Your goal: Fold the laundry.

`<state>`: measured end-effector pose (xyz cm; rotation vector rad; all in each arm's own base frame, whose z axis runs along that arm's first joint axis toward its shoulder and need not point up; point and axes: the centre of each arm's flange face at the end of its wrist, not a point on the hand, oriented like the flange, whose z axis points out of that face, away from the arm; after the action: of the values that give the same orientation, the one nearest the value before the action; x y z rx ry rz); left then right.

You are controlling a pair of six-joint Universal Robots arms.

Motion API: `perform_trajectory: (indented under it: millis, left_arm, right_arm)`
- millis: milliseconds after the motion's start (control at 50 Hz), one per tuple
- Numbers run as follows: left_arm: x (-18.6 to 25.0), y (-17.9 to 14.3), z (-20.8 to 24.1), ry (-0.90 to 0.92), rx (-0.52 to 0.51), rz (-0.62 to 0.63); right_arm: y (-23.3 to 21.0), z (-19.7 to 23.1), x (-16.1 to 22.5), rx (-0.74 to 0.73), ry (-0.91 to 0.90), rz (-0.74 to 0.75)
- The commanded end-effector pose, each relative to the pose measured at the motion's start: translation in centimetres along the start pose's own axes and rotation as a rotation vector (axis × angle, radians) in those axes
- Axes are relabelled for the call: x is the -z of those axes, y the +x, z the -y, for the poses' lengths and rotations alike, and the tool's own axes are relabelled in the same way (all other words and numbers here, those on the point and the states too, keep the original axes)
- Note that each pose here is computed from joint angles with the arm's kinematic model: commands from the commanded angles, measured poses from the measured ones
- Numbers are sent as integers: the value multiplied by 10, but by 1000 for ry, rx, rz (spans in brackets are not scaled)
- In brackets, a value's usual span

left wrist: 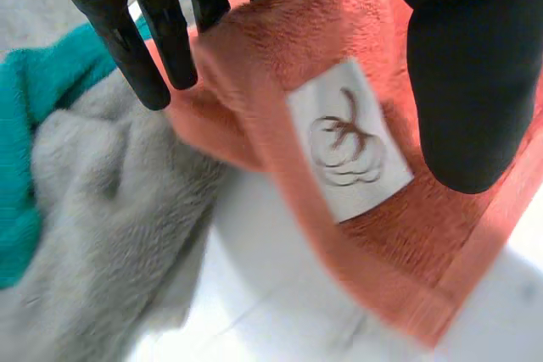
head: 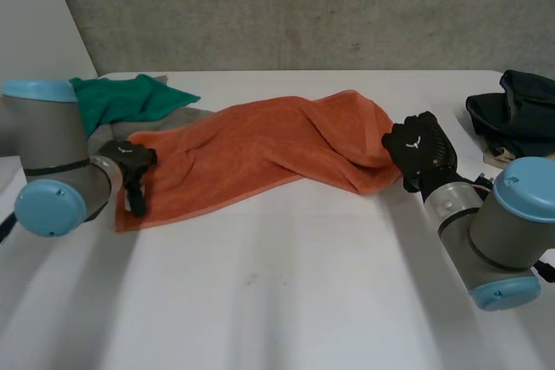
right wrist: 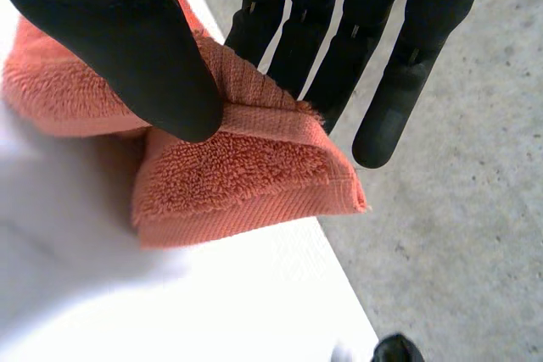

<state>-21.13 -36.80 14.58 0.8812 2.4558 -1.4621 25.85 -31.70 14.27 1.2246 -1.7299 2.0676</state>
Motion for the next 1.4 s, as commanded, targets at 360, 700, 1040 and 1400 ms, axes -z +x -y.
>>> perform_trajectory:
  millis: [360,700,1040,1400]
  left_arm:
    - [84,0,-34,5,28,-135]
    - [35,4,-33,98,-21,-145]
    - [-5,9,-24,100,-157,-25]
    - [-20,10,-26,110,-194,-19]
  right_arm:
    - [23,21,13,-155,7,-65]
    - [15,14,14,-133,-13,-40]
    - [13,8,13,-117,-29,-35]
    - [12,5,12,-111,-35,-30]
